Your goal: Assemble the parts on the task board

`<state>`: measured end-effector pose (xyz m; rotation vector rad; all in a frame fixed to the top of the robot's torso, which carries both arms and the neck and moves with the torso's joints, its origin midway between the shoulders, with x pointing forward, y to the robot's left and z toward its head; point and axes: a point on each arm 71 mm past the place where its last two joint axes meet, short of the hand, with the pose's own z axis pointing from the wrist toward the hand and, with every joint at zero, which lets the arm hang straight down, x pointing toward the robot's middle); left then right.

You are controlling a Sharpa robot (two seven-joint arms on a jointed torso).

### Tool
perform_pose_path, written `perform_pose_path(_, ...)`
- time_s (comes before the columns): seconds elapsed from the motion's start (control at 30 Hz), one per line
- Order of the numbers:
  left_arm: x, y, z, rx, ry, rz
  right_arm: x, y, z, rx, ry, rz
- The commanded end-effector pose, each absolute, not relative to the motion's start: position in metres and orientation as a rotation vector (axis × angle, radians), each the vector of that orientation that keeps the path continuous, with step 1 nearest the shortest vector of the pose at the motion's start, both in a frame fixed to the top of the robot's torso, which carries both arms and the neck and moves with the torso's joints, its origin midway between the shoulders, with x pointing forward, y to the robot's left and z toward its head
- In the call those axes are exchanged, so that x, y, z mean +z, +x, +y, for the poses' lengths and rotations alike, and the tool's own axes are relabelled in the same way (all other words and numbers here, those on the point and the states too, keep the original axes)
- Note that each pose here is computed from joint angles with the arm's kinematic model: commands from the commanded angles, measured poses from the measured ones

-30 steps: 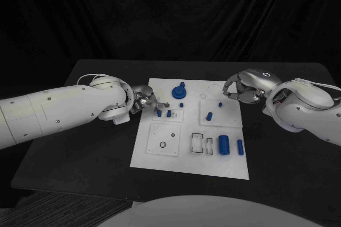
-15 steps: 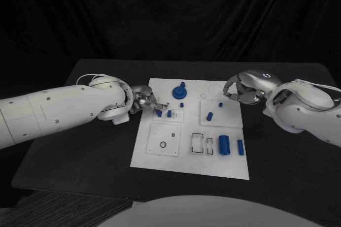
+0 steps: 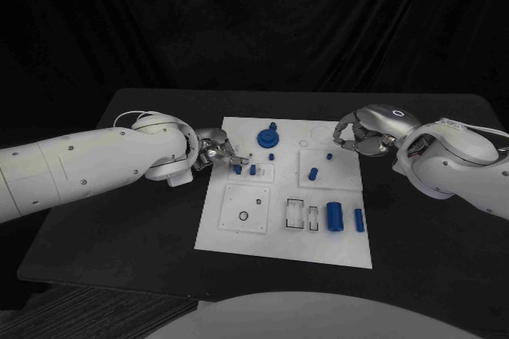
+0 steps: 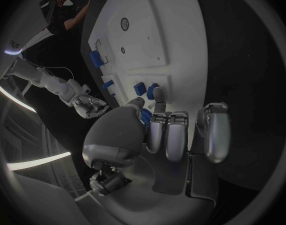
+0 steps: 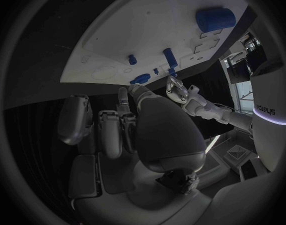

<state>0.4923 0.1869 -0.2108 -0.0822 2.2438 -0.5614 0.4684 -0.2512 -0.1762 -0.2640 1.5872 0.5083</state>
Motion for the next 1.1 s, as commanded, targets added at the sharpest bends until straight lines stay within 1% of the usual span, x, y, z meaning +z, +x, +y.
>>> perform_pose_path(0.03, -0.2113, 0.4907, 0.1847, -0.580, -0.069, 2.249, -0.1771, 0.4685, -0.2528, 0.494, -0.252, 1.590)
perform_pose_path(0.77, -0.2125, 0.4900, 0.1825, -0.578, -0.053, 2.270, -0.1775, 0.4692, -0.2526, 0.491, -0.251, 1.593)
perform_pose_path(1.1, -0.2110, 0.4907, 0.1827, -0.581, -0.071, 2.242, -0.1775, 0.4694, -0.2523, 0.492, -0.251, 1.592)
